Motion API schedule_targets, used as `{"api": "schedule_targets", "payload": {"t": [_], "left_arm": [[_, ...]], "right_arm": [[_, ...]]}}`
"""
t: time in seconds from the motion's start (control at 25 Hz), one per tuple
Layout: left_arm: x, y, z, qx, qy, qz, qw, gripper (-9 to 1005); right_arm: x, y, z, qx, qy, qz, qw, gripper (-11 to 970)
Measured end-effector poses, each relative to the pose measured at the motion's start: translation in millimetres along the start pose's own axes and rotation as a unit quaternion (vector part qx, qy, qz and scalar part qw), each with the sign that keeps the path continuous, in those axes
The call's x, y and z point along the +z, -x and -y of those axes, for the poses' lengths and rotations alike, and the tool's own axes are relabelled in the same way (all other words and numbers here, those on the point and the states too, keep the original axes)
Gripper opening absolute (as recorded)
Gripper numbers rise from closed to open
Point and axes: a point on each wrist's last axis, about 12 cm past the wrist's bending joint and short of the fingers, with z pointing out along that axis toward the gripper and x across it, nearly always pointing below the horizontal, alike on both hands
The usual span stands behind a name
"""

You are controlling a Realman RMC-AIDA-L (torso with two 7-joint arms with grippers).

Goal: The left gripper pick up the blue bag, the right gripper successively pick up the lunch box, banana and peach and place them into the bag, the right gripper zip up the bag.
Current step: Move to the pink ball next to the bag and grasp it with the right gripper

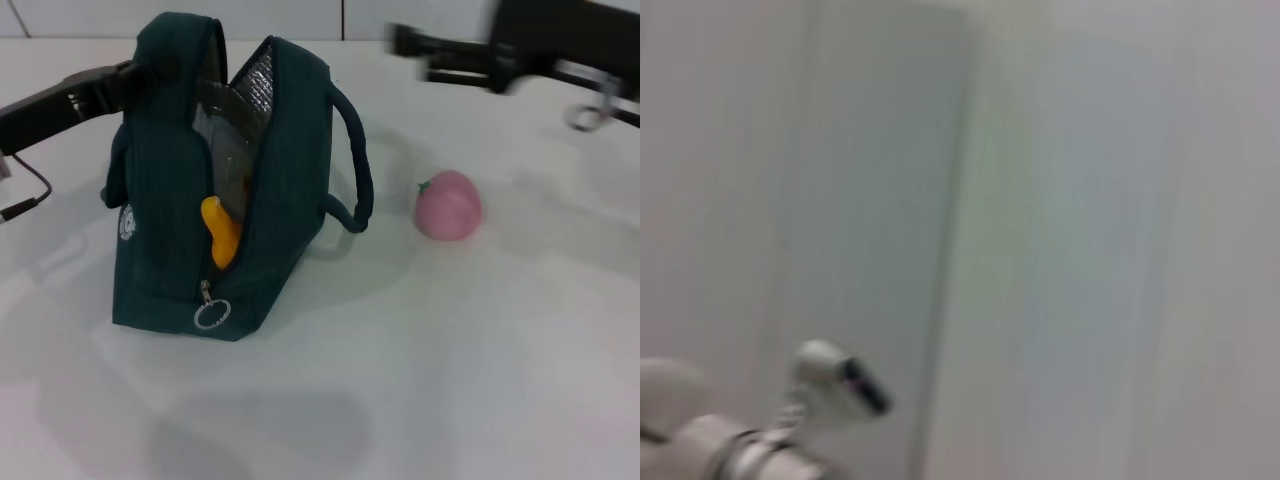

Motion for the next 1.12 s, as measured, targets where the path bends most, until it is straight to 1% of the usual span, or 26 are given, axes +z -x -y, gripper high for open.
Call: {"api": "schedule_targets", "payload": {"t": [0.08,0.12,0.16,0.2,0.36,0.44,0.56,0.72,1.0,1.12], "left_arm": [[2.1,-0.8,-2.4,-0.002,0.013,0.003,1.0,139],[2.2,-0.8,-2.7,-0.002,0.015,0.004,1.0,139],[2.3,-0.8,-3.3,-0.003,0.017,0.006,1.0,140],[2.4,-0.9,-3.5,-0.004,0.019,0.007,1.0,140],[6.9,-1.7,-3.7,-0.005,0.024,0.01,1.0,141],[9.1,-1.0,-3.4,0.0,0.024,0.01,1.0,141],[12.4,-0.3,-3.6,0.003,0.026,0.01,1.0,142],[16.0,1.2,-3.3,0.005,0.025,0.008,1.0,143],[18.6,2.3,-2.6,0.008,0.023,0.006,1.0,145],[20.0,3.0,-2.1,0.012,0.021,0.005,1.0,146]], "right_arm": [[-24.0,-14.0,0.4,0.012,-0.042,-0.005,0.999,867],[-31.1,-21.9,0.1,0.022,-0.055,-0.01,0.998,868],[-31.1,-21.9,0.1,0.022,-0.055,-0.01,0.998,870],[-44.2,-45.7,-4.4,0.054,-0.077,-0.026,0.995,872],[-56.8,-84.5,-17.2,0.09,-0.11,-0.055,0.988,871],[-58.7,-96.2,-21.4,0.096,-0.123,-0.066,0.985,871],[-61.5,-109.3,-22.2,0.103,-0.15,-0.084,0.98,870],[-60.4,-119.3,-19.3,0.113,-0.169,-0.11,0.973,869],[-45.3,-132.0,-20.4,0.106,-0.154,-0.166,0.968,868],[-42.1,-135.0,-21.4,0.104,-0.152,-0.178,0.967,832]]}}
